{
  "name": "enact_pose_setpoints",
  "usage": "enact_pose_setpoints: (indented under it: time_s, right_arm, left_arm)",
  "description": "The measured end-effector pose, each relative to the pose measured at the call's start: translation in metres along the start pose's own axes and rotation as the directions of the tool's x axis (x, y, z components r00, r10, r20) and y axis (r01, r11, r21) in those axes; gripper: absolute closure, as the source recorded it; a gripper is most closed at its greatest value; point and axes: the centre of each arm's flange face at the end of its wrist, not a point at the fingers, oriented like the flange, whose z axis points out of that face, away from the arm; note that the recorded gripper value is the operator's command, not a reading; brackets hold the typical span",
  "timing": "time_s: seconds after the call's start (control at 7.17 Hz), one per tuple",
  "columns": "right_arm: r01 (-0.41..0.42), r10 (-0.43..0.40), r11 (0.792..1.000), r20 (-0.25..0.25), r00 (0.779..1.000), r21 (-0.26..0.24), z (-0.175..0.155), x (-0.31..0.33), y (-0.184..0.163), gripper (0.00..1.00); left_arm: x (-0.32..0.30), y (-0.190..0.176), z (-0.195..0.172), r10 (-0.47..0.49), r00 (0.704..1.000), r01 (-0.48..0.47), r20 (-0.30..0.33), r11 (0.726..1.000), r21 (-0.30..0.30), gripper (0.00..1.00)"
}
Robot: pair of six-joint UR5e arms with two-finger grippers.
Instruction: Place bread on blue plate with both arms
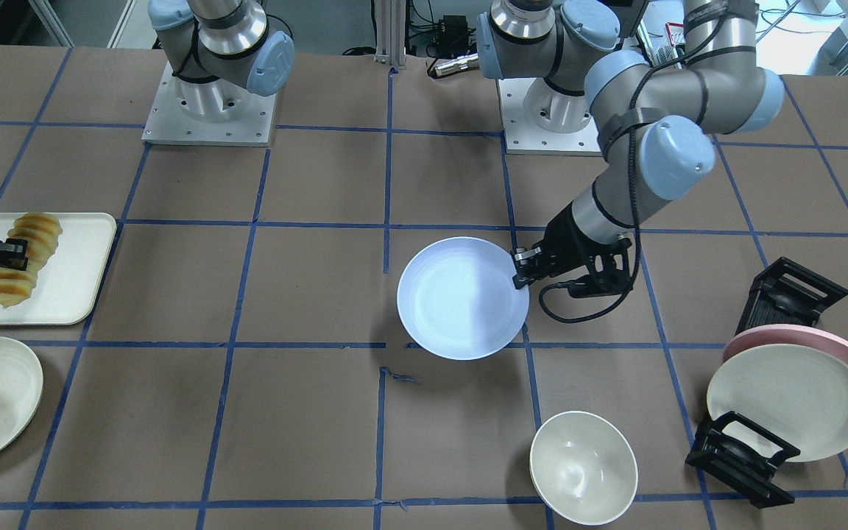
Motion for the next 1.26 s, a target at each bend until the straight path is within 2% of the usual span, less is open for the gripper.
enact_pose_setpoints:
  time_s: [0.28, 0.56, 0.7, 0.84, 0.98, 1.26]
  right_arm:
    - [-0.009, 0.008, 0.999, 0.019, 1.0, 0.049, -0.044, -0.033, -0.015, 1.0]
    - [-0.04, 0.04, 0.996, 0.002, 0.999, 0.077, -0.066, -0.141, -0.028, 1.0]
    - [-0.054, 0.054, 0.994, -0.004, 0.999, 0.092, -0.069, -0.195, -0.028, 1.0]
    - [-0.073, 0.072, 0.991, 0.015, 0.997, 0.113, -0.068, -0.24, -0.028, 1.0]
    - [-0.088, 0.083, 0.988, 0.046, 0.996, 0.129, -0.063, -0.274, -0.03, 1.0]
    - [-0.054, 0.046, 0.985, 0.054, 0.998, 0.164, -0.053, -0.337, -0.029, 1.0]
  left_arm:
    - [0.036, 0.033, 0.044, -0.007, 1.0, 0.007, -0.018, 1.0, 0.022, 1.0]
    - [0.058, 0.053, 0.066, -0.008, 1.0, 0.008, -0.017, 1.0, 0.016, 1.0]
    - [0.059, 0.056, 0.074, -0.01, 1.0, 0.01, -0.015, 1.0, 0.008, 0.96]
    - [0.059, 0.055, 0.08, -0.011, 1.0, 0.011, -0.012, 1.0, 0.004, 0.28]
    - [0.059, 0.051, 0.084, -0.011, 1.0, 0.011, -0.01, 1.0, 0.005, 0.18]
    - [0.068, 0.024, 0.059, 0.013, 1.0, -0.013, 0.004, 0.997, 0.07, 0.12]
